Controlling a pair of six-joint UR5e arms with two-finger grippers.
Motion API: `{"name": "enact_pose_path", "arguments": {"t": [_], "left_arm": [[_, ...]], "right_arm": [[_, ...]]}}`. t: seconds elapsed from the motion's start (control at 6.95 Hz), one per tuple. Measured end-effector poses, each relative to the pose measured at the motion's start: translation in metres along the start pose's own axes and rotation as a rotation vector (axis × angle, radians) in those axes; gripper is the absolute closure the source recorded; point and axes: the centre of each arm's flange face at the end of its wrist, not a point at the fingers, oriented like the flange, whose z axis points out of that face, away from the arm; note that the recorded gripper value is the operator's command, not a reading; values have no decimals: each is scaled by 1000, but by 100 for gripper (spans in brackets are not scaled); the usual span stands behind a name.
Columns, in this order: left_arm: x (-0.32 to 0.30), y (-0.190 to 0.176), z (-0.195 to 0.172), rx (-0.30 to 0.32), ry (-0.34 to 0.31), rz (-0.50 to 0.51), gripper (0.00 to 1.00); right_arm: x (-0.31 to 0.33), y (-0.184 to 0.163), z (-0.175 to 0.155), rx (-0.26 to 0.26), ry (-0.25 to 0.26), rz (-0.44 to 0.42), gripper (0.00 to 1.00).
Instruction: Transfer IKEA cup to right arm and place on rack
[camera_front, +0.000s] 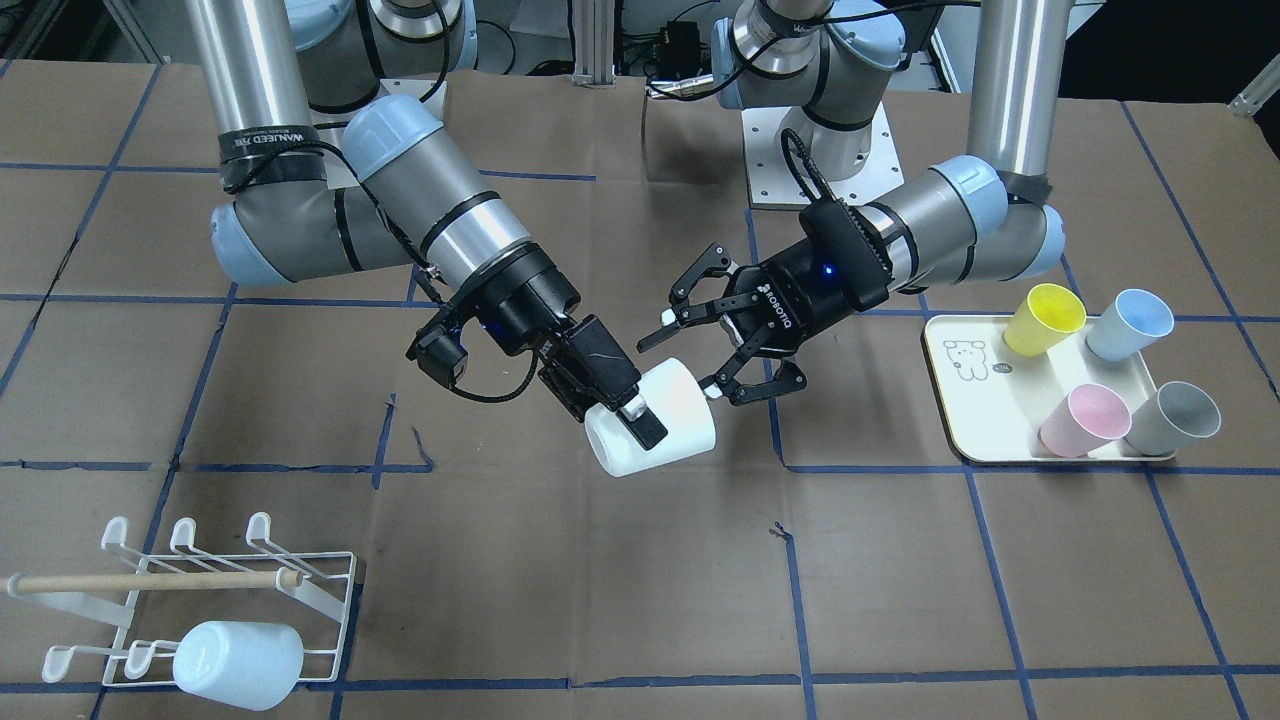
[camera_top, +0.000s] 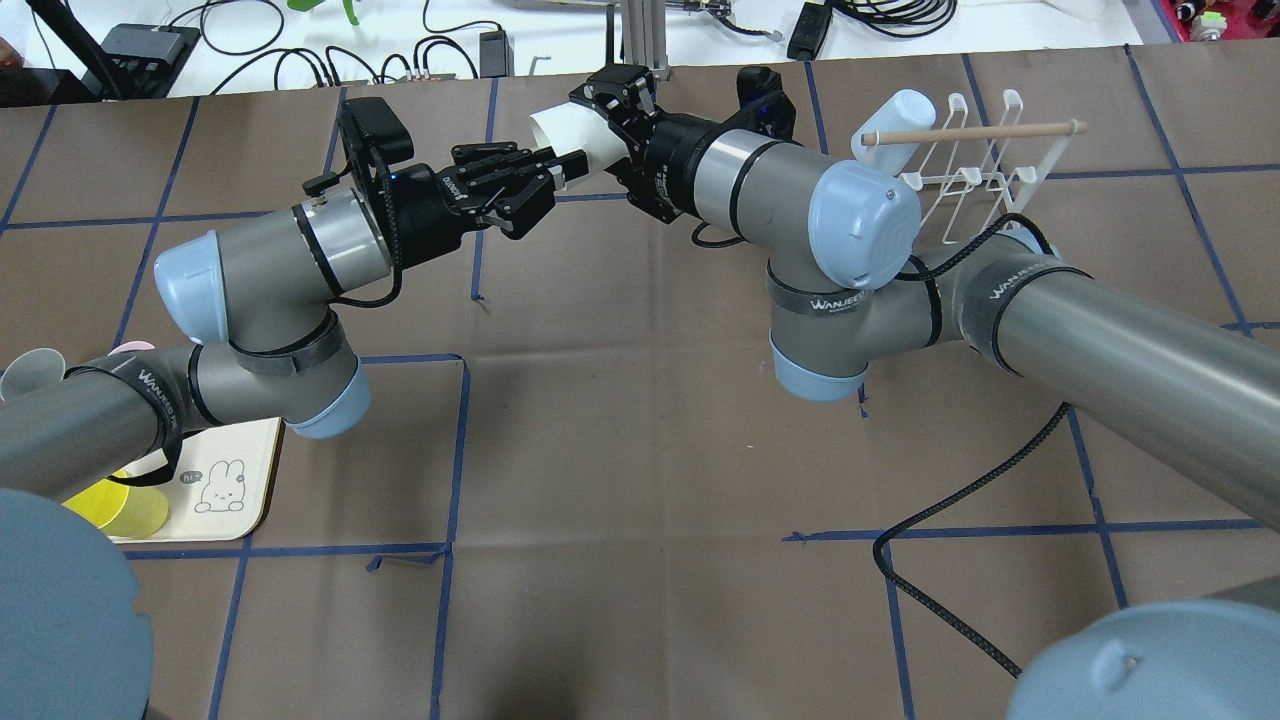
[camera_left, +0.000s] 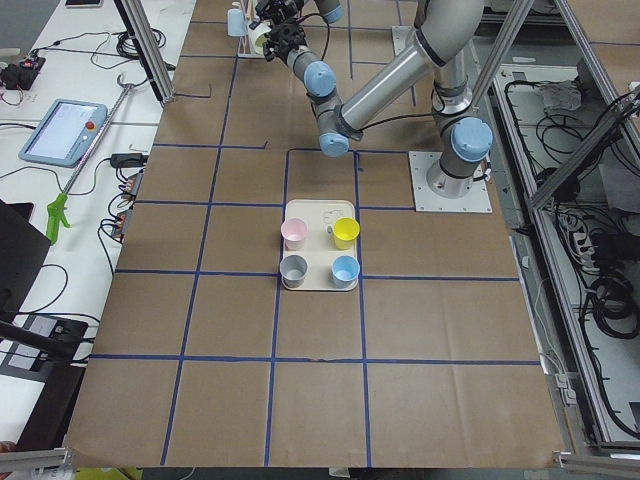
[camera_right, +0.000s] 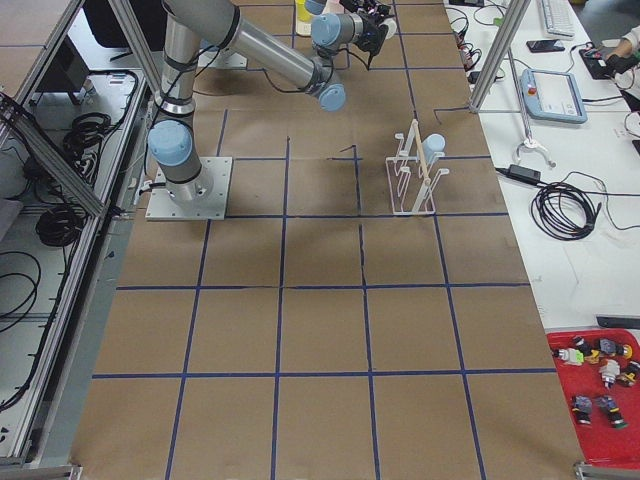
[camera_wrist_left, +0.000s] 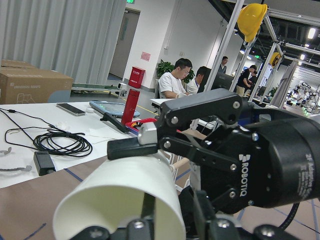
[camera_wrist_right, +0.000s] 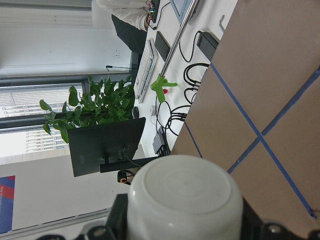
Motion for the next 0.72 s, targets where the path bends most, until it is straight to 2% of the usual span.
{"name": "enact_pose_path", "arguments": {"t": [0.29, 0.72], "left_arm": [[0, -4, -2, 6, -20, -8, 2], [-22, -12, -40, 40, -69, -14, 2]], "right_arm": [[-7, -17, 0, 25, -18, -8, 40], [-7, -74, -15, 111, -32, -32, 53]]}}
